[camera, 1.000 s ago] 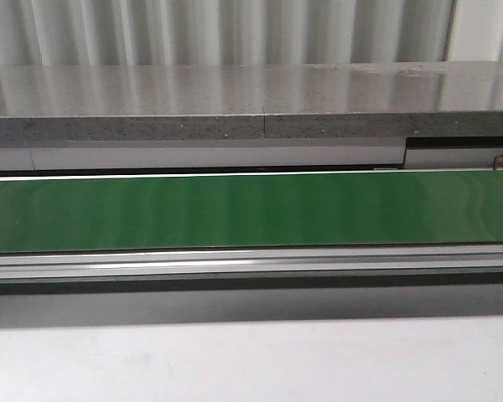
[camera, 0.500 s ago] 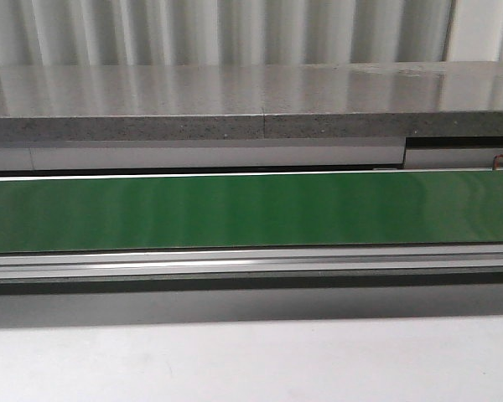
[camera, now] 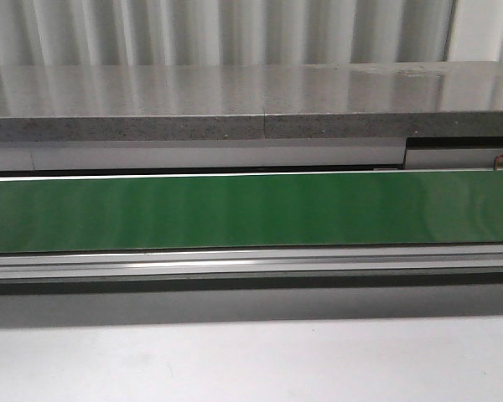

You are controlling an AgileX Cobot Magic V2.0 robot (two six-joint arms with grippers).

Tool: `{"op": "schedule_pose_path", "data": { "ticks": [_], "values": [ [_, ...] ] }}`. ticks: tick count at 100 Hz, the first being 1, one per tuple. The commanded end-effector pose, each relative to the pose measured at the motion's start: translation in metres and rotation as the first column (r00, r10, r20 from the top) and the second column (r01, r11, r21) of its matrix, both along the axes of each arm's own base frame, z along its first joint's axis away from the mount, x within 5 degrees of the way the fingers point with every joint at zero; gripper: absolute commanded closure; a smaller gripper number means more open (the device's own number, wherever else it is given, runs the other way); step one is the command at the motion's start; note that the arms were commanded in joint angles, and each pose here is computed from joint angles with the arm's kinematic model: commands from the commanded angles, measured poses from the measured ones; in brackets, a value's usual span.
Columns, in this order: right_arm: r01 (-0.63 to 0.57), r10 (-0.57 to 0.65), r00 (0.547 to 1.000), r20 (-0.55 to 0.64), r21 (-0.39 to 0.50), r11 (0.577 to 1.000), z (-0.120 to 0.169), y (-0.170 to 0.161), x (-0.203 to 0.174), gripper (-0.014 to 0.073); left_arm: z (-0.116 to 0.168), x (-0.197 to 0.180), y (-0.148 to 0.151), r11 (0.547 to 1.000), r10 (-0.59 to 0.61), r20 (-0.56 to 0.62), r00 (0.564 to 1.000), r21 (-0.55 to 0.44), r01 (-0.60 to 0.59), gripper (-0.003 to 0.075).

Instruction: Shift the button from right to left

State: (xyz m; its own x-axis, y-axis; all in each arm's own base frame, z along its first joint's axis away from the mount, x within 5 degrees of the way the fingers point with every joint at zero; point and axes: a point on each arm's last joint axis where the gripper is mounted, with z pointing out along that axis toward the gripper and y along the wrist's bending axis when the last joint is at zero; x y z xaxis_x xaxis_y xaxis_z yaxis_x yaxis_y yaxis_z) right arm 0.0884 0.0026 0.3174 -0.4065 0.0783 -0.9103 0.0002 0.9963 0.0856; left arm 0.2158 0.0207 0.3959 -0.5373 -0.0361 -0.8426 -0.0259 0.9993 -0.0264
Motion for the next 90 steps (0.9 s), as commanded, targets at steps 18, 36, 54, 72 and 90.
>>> {"op": "schedule_pose_path", "data": {
  "ticks": [18,36,54,72,90],
  "values": [
    [0.01,-0.01,0.996,0.09,-0.005,1.0,0.014,-0.001,0.001,0.0662,0.019,-0.094,-0.031,0.992,-0.128,0.29,0.948,0.024,0.127,0.0188],
    [0.01,-0.01,0.996,0.09,-0.005,1.0,0.014,-0.001,0.001,0.0662,-0.003,-0.141,-0.031,0.991,-0.134,0.355,0.925,0.033,0.13,0.0397],
    [0.01,-0.01,0.996,0.09,-0.005,1.0,0.014,-0.001,0.001,0.0662,-0.027,-0.168,-0.031,0.991,-0.133,0.395,0.909,0.038,0.129,0.0738],
    [0.01,-0.01,0.996,0.09,-0.005,1.0,0.014,-0.001,0.001,0.0662,-0.043,-0.17,-0.031,0.991,-0.134,0.376,0.917,0.033,0.131,0.074],
    [0.01,-0.01,0.996,0.09,-0.005,1.0,0.014,-0.001,0.001,0.0662,-0.054,-0.166,-0.031,0.991,-0.134,0.341,0.931,0.028,0.133,0.074]
  ]
}}
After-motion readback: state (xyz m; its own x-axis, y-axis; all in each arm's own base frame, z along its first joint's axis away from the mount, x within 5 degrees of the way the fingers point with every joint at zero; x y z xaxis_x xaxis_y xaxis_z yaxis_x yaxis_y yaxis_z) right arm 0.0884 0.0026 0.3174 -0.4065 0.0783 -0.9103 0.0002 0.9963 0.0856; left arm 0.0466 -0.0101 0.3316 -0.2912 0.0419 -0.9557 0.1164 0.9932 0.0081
